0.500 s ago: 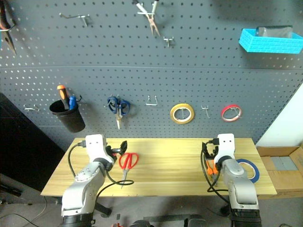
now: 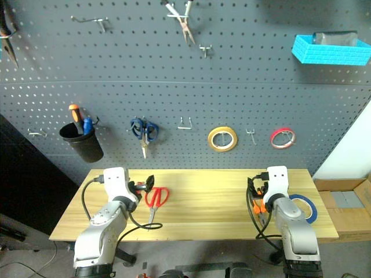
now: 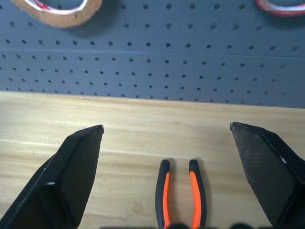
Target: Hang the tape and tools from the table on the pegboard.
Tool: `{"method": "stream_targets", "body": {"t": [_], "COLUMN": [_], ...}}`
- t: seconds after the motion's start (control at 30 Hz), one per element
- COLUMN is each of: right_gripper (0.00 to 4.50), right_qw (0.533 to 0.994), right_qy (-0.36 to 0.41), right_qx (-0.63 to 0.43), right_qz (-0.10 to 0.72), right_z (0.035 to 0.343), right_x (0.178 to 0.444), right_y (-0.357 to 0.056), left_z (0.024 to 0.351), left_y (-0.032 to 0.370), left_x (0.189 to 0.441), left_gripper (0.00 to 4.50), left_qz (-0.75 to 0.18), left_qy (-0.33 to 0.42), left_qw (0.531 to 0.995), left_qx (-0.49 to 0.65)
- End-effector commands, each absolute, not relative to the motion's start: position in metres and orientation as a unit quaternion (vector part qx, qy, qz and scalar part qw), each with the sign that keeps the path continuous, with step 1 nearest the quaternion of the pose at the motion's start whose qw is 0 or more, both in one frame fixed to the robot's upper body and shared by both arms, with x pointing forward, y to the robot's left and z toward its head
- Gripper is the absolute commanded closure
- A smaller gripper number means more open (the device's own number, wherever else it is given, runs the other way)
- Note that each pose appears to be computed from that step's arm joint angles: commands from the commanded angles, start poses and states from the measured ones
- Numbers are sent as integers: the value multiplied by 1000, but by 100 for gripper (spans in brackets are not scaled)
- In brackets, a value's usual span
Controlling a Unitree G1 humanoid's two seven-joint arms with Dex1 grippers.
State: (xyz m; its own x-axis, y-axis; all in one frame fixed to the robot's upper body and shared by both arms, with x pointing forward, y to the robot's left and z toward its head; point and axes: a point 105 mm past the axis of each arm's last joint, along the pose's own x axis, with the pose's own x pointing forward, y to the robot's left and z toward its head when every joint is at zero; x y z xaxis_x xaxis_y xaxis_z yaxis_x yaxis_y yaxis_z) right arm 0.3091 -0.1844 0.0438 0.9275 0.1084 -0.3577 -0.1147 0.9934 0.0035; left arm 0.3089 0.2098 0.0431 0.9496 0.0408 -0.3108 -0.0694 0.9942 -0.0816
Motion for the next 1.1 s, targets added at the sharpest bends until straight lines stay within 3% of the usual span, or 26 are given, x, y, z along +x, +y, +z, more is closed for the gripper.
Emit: {"method": "stream_targets", "body": {"t": [0.03, 0.7, 0.97, 1.1], "right_gripper": [8, 8, 8, 8], "right_qw": [987, 985, 970, 958], "right_qy": [146, 163, 236, 277], "right_qx": [-38, -34, -52, -69], "right_qz": [57, 47, 36, 13], "right_z": [61, 54, 29, 22], "right_x": [312, 306, 289, 283], "right_y": [-187, -198, -248, -282], "left_z": [55, 55, 62, 76], "left_y": [209, 203, 116, 46], "left_x": [310, 308, 325, 326], "left_gripper": [3, 3, 3, 3], "left_qz": [26, -3, -246, -416], "left_qy": [134, 147, 139, 104], "left_qw": [989, 988, 958, 900], "left_qx": [-56, -40, 50, 81]}}
